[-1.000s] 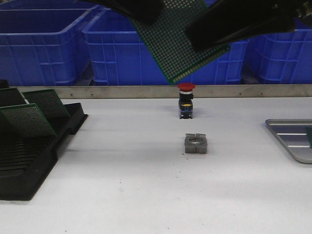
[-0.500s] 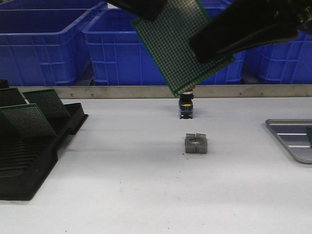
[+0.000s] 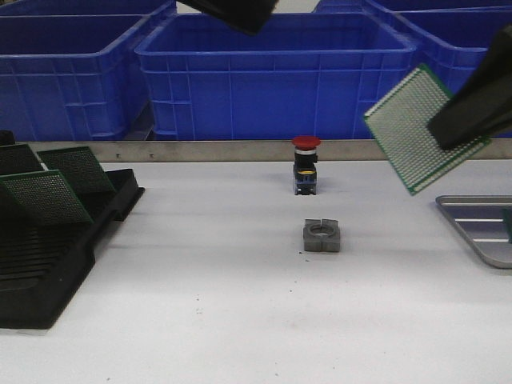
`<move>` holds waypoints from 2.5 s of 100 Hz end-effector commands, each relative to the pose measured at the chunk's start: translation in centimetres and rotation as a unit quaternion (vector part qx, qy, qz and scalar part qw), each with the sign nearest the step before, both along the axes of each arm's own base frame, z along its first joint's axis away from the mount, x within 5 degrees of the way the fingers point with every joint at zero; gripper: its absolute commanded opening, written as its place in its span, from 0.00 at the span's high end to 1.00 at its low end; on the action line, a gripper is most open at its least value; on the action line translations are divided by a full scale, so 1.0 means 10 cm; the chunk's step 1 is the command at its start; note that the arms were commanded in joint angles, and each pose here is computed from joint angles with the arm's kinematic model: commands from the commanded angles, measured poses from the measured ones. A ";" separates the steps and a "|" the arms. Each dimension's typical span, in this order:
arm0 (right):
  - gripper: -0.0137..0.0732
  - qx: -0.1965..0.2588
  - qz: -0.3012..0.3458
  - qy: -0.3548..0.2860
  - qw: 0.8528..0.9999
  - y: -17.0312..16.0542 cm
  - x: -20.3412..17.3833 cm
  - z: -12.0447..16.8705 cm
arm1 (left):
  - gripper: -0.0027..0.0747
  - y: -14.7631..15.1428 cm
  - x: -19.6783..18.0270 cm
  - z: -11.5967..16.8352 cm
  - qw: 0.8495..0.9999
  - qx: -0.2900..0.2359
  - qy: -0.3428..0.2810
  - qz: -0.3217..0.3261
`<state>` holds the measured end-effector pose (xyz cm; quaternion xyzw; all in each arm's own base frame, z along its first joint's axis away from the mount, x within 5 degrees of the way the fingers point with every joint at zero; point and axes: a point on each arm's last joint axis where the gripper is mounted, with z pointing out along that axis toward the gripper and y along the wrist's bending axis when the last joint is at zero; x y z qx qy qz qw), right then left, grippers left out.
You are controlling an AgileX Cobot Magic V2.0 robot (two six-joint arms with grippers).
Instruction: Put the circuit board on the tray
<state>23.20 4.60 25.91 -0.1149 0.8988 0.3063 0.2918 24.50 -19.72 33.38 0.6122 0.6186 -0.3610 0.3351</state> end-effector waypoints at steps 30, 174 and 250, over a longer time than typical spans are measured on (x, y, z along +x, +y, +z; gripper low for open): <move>0.91 -0.043 -0.252 0.019 0.967 -0.89 0.44 -0.40 | 0.32 -0.03 -0.06 0.24 0.999 -0.048 -0.009 0.001; 0.91 -0.125 -0.173 -0.248 0.945 -0.36 -0.24 0.39 | 0.99 0.73 0.02 0.41 0.967 -0.059 -0.007 0.248; 0.91 -0.100 -0.228 -0.470 0.847 -0.32 -1.59 0.34 | 0.99 1.87 -1.55 -0.19 0.705 -0.205 -0.215 0.643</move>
